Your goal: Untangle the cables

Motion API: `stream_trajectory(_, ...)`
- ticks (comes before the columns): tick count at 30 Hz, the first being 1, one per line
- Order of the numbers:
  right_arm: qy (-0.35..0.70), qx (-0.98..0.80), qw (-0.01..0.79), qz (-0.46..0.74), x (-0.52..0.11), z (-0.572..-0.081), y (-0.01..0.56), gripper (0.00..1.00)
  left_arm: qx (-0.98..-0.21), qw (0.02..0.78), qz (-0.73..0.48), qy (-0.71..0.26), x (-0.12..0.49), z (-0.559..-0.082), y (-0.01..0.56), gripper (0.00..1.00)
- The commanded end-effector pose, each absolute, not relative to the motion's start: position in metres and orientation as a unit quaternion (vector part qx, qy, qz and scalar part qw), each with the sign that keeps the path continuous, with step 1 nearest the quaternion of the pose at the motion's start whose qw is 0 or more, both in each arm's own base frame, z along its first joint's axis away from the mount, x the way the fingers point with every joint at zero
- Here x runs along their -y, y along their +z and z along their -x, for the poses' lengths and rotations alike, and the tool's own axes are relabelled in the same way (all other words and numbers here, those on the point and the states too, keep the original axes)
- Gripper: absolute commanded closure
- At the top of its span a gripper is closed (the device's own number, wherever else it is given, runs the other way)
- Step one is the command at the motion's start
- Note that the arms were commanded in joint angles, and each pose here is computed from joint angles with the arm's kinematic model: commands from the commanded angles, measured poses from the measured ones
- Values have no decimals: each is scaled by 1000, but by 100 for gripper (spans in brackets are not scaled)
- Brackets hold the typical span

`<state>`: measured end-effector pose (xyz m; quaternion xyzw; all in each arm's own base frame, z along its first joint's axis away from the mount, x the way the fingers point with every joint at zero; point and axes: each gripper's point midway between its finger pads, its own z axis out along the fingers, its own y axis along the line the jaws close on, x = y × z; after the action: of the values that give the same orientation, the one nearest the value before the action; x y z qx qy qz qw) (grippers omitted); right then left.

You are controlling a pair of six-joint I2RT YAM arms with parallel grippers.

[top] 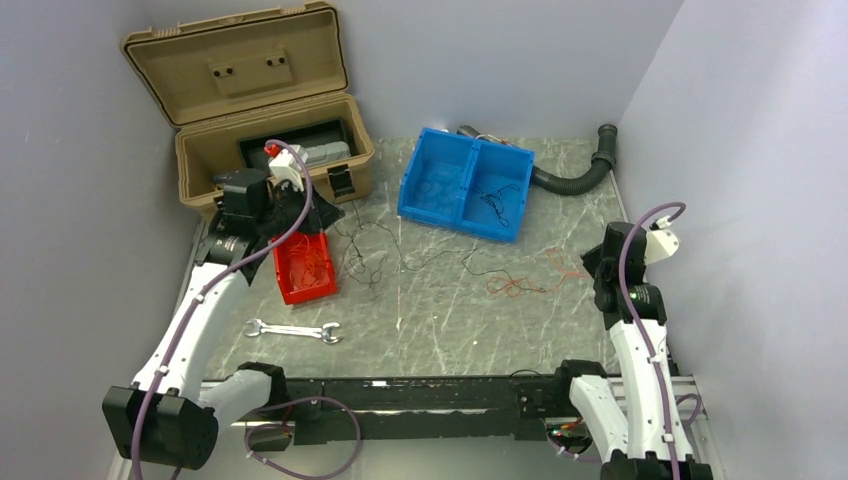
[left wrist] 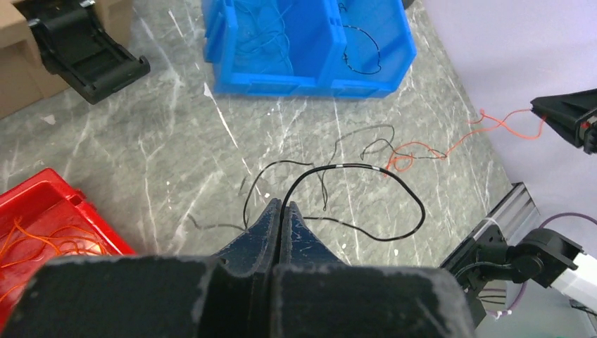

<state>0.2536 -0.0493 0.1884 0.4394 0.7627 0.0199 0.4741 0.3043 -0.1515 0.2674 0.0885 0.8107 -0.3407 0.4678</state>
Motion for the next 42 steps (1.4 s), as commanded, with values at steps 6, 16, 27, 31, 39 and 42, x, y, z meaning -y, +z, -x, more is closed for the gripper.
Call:
stream_trajectory(6,3,-825,441,-354,31,-256,175,10,-771,491,-122,-386,168,-307,313,100)
stream_trajectory(16,129,-901,384,-155,-68,-269,150,7,-844,382,-179,-330,236,-311,239,96)
stream_trajectory(27,168,-903,378,-113,-92,-274,147,3,-869,324,-201,-316,327,-330,180,77)
stream_trajectory(31,177,-889,405,-118,-92,-278,160,4,-871,306,-192,-332,357,-335,163,26)
stream_trajectory(39,181,-863,452,-137,-84,-274,185,4,-882,264,-139,-365,393,-332,120,1)
stream_trajectory(42,173,-859,460,-141,-80,-274,189,4,-884,262,-140,-361,405,-332,109,1)
